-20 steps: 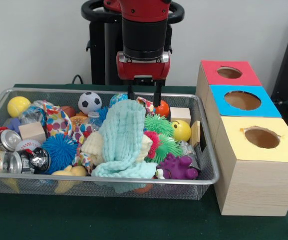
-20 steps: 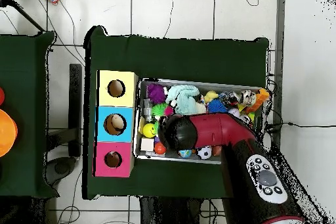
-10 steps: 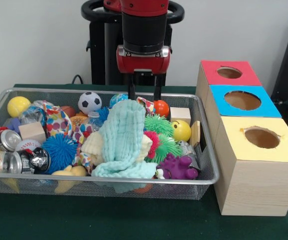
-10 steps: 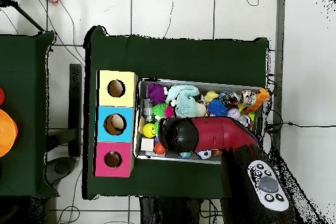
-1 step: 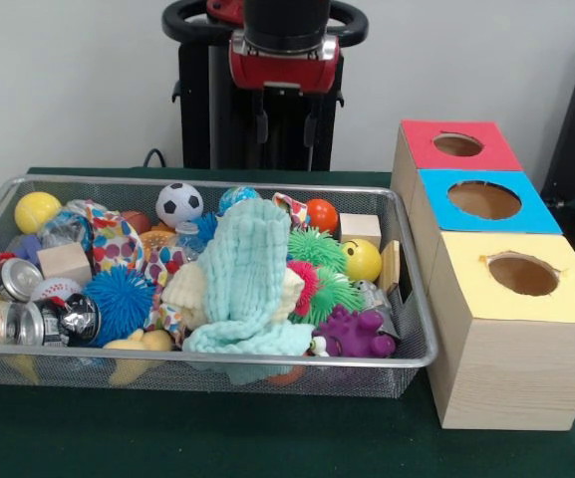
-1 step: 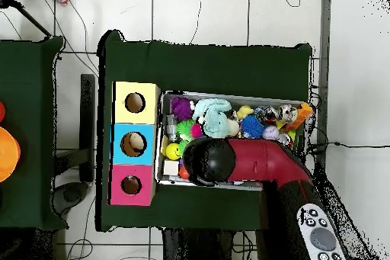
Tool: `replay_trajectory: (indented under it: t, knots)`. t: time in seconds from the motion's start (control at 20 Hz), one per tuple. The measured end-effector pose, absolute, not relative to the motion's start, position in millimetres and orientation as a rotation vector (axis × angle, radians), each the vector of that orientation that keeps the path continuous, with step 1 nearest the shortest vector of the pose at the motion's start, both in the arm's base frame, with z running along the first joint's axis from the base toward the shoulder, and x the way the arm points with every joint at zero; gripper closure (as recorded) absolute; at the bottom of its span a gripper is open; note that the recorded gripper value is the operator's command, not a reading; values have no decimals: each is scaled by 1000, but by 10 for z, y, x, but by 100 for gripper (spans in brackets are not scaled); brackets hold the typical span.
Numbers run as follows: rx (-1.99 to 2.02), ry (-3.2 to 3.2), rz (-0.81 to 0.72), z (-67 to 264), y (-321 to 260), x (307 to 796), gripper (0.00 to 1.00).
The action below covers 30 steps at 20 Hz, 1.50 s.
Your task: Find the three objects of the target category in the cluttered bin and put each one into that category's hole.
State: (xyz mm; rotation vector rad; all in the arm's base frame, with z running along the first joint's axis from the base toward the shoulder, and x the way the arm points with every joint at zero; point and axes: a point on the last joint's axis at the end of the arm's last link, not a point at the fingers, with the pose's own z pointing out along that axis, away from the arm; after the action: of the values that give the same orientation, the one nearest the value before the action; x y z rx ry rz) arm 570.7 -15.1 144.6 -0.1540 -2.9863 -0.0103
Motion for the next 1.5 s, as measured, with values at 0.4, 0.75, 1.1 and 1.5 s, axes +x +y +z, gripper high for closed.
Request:
replay_trajectory:
  t: [0.4,0.75,1.1,1.5]
  knots:
    - [-179,-2962,-8,1536,-220,5846,0]
    - [-201,-2975,-27,1386,-299,6088,0]
    - [-233,-3010,-38,1242,-427,6437,0]
    - [-265,-3051,-39,1193,-550,6735,0]
